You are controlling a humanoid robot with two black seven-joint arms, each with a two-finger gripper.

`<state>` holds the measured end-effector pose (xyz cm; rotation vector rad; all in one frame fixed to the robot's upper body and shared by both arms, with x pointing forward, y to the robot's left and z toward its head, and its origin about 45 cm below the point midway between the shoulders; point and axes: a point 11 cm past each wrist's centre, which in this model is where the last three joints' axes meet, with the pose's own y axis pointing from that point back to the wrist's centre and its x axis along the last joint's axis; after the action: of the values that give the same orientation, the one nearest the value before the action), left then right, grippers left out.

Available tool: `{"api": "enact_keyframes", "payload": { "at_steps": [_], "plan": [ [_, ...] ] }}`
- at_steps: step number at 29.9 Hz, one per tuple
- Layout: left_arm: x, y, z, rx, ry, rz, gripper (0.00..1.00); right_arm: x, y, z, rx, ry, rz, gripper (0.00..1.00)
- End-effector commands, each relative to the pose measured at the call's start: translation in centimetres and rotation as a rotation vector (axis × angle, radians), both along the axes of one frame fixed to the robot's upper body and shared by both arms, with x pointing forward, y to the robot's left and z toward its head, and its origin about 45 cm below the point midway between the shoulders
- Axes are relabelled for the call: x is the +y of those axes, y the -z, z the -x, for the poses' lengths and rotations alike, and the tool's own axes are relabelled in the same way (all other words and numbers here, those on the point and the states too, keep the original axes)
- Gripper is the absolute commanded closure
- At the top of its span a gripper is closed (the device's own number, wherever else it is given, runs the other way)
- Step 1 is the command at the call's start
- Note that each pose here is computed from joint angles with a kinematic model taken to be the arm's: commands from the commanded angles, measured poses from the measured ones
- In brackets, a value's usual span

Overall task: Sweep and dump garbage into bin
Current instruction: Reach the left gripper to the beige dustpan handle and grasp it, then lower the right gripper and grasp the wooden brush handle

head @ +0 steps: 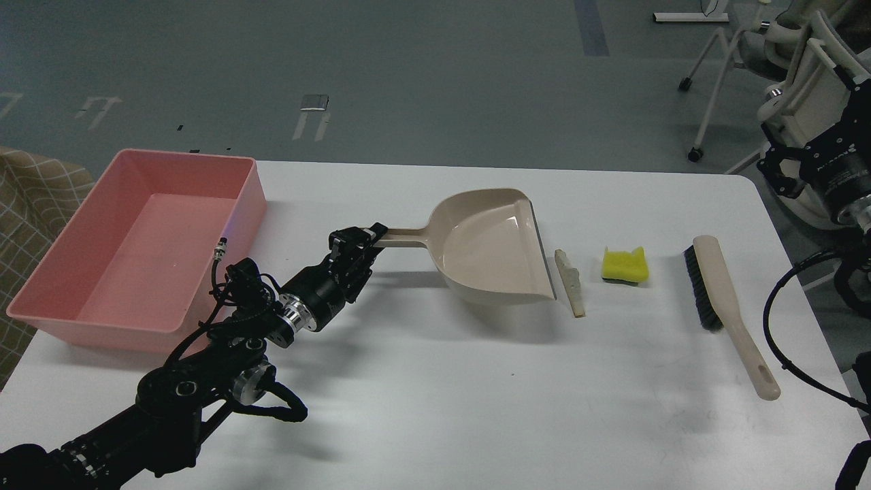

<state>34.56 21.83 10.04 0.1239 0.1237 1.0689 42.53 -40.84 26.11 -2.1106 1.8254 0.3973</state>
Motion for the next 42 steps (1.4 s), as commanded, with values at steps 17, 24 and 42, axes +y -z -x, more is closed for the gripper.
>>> {"api": "enact_keyframes", "payload": {
  "at_steps": [17, 24, 42],
  "plan": [
    [4.3, -3.0, -1.4, -0.079, -0.003, -0.089, 0.94, -4.3, -4.6, 4.9, 0.058, -0.101, 0.537, 0.00],
    [4.0, -4.1, -0.9, -0.152, 0.047, -0.105, 1.00, -6.5, -7.5, 8.2, 0.139, -0.199, 0.879, 0.00],
    [3.6, -4.4, -0.6, -0.161, 0.060, -0.092, 1.00, -0.6, 1.3, 11.7, 0.279, -0.477, 1.587, 0.00]
  ]
}}
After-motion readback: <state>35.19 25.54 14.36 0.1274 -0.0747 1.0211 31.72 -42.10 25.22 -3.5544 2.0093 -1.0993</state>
